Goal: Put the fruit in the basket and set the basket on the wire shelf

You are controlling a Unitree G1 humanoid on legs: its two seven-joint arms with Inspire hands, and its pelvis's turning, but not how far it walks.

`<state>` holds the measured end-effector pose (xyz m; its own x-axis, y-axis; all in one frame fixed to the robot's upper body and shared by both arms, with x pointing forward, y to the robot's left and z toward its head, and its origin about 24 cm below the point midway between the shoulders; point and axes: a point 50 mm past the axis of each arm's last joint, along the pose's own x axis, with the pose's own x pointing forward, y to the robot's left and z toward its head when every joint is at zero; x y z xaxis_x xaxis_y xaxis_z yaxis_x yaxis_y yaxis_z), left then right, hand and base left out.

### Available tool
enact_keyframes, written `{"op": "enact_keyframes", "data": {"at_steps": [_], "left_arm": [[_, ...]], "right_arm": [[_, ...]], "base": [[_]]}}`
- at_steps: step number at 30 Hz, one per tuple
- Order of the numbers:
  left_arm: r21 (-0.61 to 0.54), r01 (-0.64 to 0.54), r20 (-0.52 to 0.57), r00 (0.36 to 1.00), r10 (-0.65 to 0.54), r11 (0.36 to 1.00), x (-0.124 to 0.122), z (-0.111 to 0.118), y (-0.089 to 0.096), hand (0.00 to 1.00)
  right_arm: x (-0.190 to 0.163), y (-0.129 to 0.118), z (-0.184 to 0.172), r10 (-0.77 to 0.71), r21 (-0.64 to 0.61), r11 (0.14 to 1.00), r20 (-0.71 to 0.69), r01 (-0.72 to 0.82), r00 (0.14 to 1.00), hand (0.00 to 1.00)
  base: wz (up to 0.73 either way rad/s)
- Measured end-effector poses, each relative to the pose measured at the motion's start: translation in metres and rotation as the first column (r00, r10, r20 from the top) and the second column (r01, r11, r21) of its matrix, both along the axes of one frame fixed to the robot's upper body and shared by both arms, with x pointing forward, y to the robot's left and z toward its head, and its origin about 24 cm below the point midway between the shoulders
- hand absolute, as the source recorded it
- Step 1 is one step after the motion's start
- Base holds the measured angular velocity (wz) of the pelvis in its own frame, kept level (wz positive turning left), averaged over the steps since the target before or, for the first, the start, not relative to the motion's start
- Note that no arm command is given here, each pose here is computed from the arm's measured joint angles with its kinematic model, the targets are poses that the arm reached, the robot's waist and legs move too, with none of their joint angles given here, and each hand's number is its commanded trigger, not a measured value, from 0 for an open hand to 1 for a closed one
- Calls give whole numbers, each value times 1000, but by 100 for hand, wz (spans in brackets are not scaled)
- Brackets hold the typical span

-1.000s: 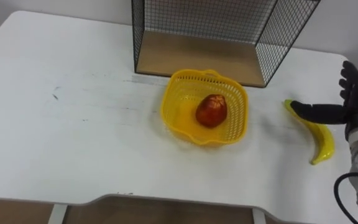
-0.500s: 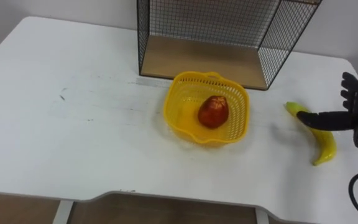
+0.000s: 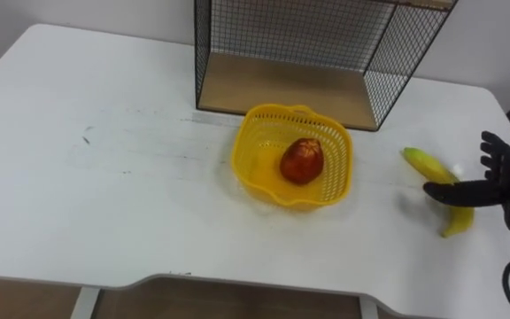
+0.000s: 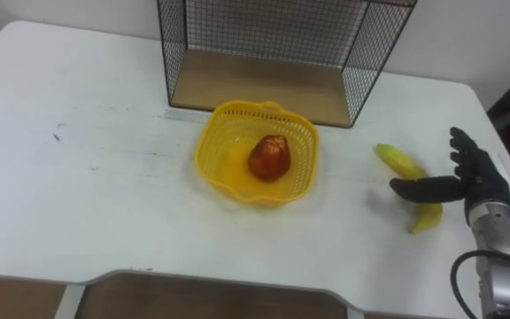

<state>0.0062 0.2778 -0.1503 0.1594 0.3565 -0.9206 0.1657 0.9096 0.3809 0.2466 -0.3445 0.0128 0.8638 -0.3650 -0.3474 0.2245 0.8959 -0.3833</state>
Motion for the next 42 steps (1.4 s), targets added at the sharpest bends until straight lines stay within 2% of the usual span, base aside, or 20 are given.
{"op": "enact_keyframes", "data": {"at_steps": [7, 27, 28, 29, 30, 32, 38, 42], "left_arm": [[-1, -3, -1, 1000, 3, 1000, 0, 0, 0, 0], [3, -4, -2, 1000, 4, 1000, 0, 0, 1, 0], [3, -2, 2, 1000, 2, 1000, 1, 0, 1, 0], [2, -1, 4, 1000, 1, 1000, 1, 0, 1, 0], [2, -1, 6, 1000, 1, 1000, 2, 0, 1, 0], [3, 2, 11, 1000, -2, 1000, 3, 0, 1, 0], [9, 15, 25, 1000, -15, 1000, 10, 1, 3, 0], [8, 37, 30, 999, -38, 999, 16, 1, 2, 0]], "right_arm": [[-12, -5, -20, -16, 20, 1000, -104, 18, 994, 0], [-19, -8, -30, -5, -13, 1000, -168, 3, 986, 0], [-19, -8, -30, -2, -19, 1000, -172, -1, 985, 3], [-19, -8, -30, 1, -28, 1000, -177, -6, 984, 40], [-19, -8, -30, 3, -31, 999, -179, -8, 984, 73], [-18, -8, -30, 5, -41, 999, -180, -12, 984, 100], [-17, -14, -23, -7, -136, 991, -195, -20, 981, 100], [-16, -15, -22, -9, -150, 989, -201, -21, 980, 100]], "base": [[0], [3], [0], [0], [0], [0], [0], [0]]}}
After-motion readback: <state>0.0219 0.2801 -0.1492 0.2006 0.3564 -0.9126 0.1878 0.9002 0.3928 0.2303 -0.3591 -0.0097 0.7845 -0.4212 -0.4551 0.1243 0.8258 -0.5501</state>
